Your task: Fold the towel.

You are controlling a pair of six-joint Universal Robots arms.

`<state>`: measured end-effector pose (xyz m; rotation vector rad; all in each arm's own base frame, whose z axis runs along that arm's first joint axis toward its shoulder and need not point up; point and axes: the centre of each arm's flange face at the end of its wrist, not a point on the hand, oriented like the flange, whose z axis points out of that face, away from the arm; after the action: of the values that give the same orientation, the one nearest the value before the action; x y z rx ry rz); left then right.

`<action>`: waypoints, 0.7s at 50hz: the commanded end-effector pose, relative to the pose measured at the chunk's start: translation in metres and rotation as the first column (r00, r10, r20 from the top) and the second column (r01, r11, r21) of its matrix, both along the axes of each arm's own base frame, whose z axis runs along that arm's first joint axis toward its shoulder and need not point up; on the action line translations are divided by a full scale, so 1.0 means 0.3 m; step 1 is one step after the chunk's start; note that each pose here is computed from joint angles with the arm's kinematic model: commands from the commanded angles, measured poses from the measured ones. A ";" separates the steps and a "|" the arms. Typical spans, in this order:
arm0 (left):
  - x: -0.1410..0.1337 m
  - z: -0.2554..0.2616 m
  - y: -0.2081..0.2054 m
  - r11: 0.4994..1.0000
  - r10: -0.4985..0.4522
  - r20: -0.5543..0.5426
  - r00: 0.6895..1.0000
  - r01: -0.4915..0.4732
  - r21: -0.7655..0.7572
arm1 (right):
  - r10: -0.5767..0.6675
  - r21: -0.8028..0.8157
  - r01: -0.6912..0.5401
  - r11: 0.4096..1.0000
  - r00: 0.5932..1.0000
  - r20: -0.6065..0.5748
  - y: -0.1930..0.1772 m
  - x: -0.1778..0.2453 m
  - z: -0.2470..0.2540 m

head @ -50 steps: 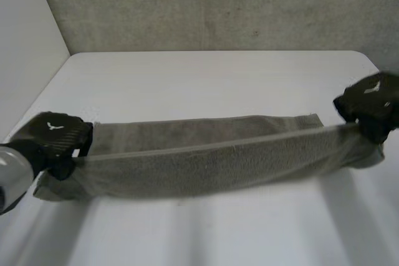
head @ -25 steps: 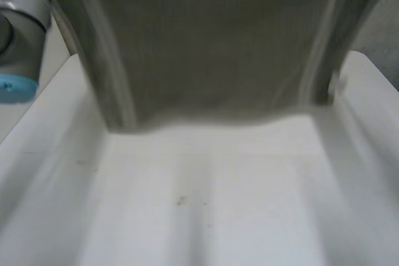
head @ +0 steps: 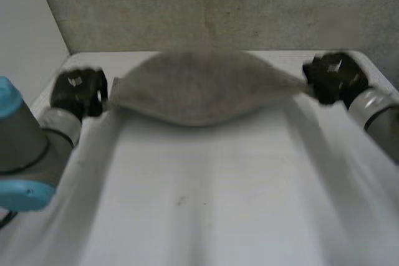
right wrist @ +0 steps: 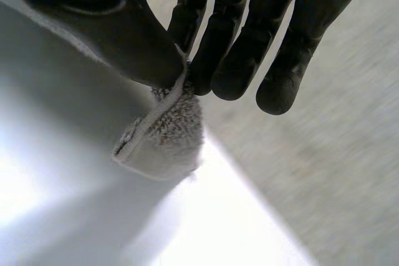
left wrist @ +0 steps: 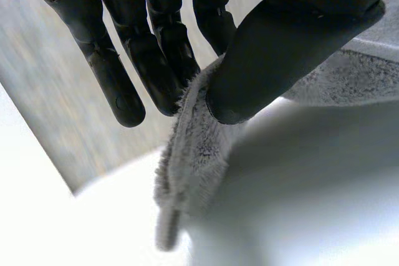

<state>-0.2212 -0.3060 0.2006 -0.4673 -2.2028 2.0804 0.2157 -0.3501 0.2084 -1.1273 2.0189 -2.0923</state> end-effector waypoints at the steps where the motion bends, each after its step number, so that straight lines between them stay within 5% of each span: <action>1: 0.025 -0.188 0.040 0.987 -0.014 0.133 0.991 -0.007 0.159 | 0.018 0.163 0.002 0.987 0.992 -0.121 0.047 -0.012 -0.233; 19: 0.094 -0.071 0.236 0.985 -0.032 0.247 0.968 -0.011 0.171 | -0.063 0.208 0.096 0.973 0.985 -0.163 0.201 -0.143 0.025; 24: 0.122 -0.018 0.335 0.979 -0.058 0.314 0.948 -0.007 0.202 | -0.049 0.272 0.138 0.952 0.950 -0.309 0.291 -0.216 0.082; 29: 0.138 0.036 0.423 0.975 -0.089 0.352 0.932 0.009 0.222 | 0.061 0.365 0.145 0.920 0.866 -0.497 0.375 -0.294 0.102; 35: 0.135 0.057 0.425 0.975 -0.116 0.339 0.934 0.042 0.218 | 0.033 0.312 0.144 0.939 0.866 -0.498 0.335 -0.308 0.106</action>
<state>-0.1798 -0.1783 0.2123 -0.9405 -2.5381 1.8112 0.1287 -0.2416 0.2401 -1.6377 2.5335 -1.4378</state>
